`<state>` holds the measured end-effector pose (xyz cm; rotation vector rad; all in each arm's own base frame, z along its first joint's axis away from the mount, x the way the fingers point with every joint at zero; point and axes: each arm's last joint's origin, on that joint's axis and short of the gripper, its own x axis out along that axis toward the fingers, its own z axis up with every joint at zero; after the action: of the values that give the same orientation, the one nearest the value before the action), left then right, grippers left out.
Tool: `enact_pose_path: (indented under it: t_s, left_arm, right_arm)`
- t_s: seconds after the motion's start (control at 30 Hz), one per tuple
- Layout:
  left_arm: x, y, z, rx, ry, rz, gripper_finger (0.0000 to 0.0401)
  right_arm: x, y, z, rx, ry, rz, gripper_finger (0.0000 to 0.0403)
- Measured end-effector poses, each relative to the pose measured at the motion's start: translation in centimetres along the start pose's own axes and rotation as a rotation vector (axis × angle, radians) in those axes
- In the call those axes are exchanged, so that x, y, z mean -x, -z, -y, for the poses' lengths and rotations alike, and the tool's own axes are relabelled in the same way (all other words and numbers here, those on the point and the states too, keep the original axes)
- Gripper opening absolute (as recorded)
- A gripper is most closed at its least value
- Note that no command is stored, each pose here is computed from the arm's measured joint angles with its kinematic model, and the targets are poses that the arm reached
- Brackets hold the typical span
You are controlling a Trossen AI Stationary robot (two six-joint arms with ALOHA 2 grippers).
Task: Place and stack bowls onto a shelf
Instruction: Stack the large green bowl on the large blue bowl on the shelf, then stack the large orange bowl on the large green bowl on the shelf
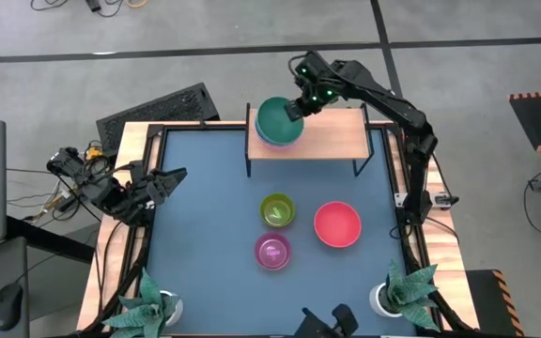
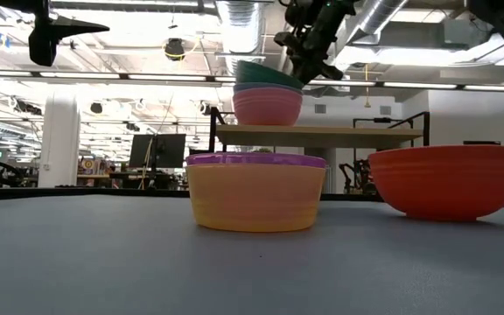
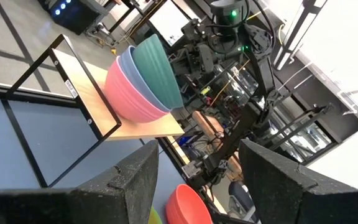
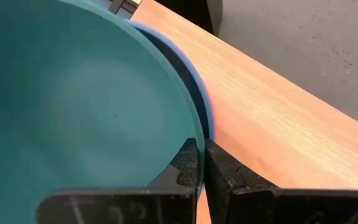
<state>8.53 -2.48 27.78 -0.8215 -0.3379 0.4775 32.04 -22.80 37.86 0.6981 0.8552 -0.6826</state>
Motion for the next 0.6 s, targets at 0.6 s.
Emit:
enact_pose_path:
  t_s: [0.6]
  left_arm:
    - [0.0,0.0,0.0,0.004,-0.001,0.0,0.0209]
  right_arm:
    - [2.8,-0.8,0.7,0.011,0.023,0.157,0.012]
